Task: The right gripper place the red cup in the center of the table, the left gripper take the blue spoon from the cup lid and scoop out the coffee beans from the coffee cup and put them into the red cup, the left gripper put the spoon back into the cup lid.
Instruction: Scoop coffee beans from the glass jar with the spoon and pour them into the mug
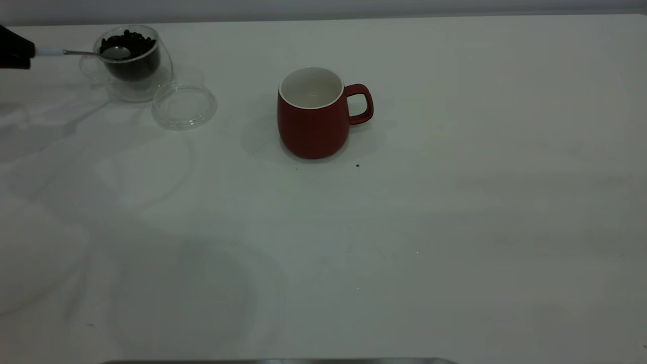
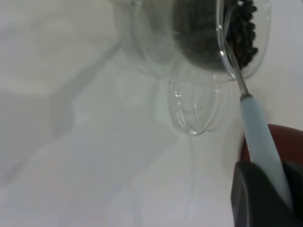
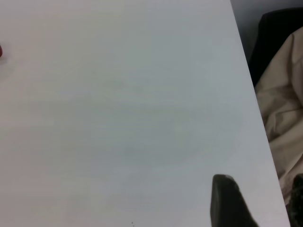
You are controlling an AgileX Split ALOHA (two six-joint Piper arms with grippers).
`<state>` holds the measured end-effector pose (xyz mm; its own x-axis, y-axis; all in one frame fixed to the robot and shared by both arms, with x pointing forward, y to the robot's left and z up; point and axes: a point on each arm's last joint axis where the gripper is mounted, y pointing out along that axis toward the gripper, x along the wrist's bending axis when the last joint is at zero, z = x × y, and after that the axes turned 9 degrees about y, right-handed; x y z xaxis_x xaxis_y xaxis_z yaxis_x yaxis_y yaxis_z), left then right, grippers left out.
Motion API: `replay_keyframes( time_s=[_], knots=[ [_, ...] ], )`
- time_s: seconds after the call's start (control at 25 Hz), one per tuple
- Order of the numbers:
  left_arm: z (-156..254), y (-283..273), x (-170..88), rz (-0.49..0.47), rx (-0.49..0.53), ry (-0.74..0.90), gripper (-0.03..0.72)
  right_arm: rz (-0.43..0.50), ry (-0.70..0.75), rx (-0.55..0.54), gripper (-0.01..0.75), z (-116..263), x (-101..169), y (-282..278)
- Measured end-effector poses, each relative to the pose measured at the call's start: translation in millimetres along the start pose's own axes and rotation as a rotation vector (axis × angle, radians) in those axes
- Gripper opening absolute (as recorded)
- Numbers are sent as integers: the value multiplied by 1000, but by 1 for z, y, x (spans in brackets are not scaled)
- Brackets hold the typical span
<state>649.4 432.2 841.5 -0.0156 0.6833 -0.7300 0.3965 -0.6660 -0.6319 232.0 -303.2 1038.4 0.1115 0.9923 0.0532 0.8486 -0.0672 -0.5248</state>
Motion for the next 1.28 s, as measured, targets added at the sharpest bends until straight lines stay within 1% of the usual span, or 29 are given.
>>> replay_keyframes(
  time_s=[0.24,0.44,0.6,0.8,1.0,1.12,1.28],
  knots=[
    [3,18,-1,19,19,6,126,0,0,0,348,0,0,0],
    [1,20,-4,34,-2,-3,126,0,0,0,347,0,0,0],
    [2,19,-6,61,9,-5,126,0,0,0,347,0,0,0],
    [2,14,-2,64,2,-16,126,0,0,0,347,0,0,0],
    [4,1,6,91,-7,-39,126,0,0,0,347,0,0,0],
    [6,-10,12,114,-14,-53,126,0,0,0,347,0,0,0],
    [8,-14,10,168,-4,-26,126,0,0,0,347,0,0,0]
  ],
)
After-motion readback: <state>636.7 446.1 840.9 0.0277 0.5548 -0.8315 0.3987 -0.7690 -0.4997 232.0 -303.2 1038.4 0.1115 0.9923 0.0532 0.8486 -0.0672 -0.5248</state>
